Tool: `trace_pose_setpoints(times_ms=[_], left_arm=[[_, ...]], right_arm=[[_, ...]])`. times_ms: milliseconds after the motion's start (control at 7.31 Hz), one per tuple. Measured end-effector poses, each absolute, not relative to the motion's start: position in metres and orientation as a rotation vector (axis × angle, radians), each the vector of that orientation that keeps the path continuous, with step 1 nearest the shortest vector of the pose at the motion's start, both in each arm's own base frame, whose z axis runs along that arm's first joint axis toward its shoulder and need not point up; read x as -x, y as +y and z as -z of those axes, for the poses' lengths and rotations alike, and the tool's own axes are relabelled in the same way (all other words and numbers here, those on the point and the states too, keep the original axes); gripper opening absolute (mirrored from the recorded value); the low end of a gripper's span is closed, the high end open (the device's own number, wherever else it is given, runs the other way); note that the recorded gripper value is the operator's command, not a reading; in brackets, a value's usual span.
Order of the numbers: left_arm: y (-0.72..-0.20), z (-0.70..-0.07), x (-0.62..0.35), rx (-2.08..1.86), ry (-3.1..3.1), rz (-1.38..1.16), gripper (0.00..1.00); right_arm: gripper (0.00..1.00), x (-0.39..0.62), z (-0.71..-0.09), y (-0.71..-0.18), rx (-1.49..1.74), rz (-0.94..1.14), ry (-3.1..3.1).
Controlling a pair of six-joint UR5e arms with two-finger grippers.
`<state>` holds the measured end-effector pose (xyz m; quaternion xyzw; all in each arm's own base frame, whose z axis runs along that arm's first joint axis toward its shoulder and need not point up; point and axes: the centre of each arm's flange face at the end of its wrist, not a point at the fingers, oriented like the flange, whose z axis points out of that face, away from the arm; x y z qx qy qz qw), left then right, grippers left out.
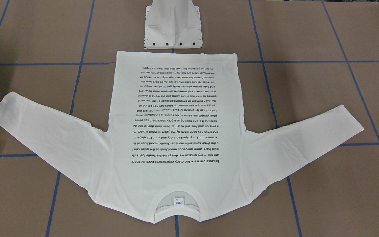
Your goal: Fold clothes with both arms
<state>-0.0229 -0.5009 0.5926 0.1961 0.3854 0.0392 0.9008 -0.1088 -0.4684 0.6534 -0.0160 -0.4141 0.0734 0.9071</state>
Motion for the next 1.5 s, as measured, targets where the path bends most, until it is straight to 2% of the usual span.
trace_pose_setpoints(times_ms=[684, 1231, 1368, 1504], left_arm=[[-0.500, -0.591, 0.023, -0.412, 0.798, -0.083, 1.00], [-0.500, -0.591, 0.023, -0.414, 0.798, -0.084, 1.00], [-0.500, -0.591, 0.023, -0.413, 0.798, -0.083, 1.00], [-0.500, -0.591, 0.023, -0.413, 0.798, -0.083, 1.00]], right_arm=[[0.74, 0.130, -0.701, -0.432, 0.072, -0.233, -0.884], [0.72, 0.138, -0.703, -0.434, 0.093, -0.240, -0.885], [0.66, 0.141, -0.701, -0.435, 0.096, -0.243, -0.887], [0.37, 0.143, -0.701, -0.436, 0.098, -0.243, -0.888]])
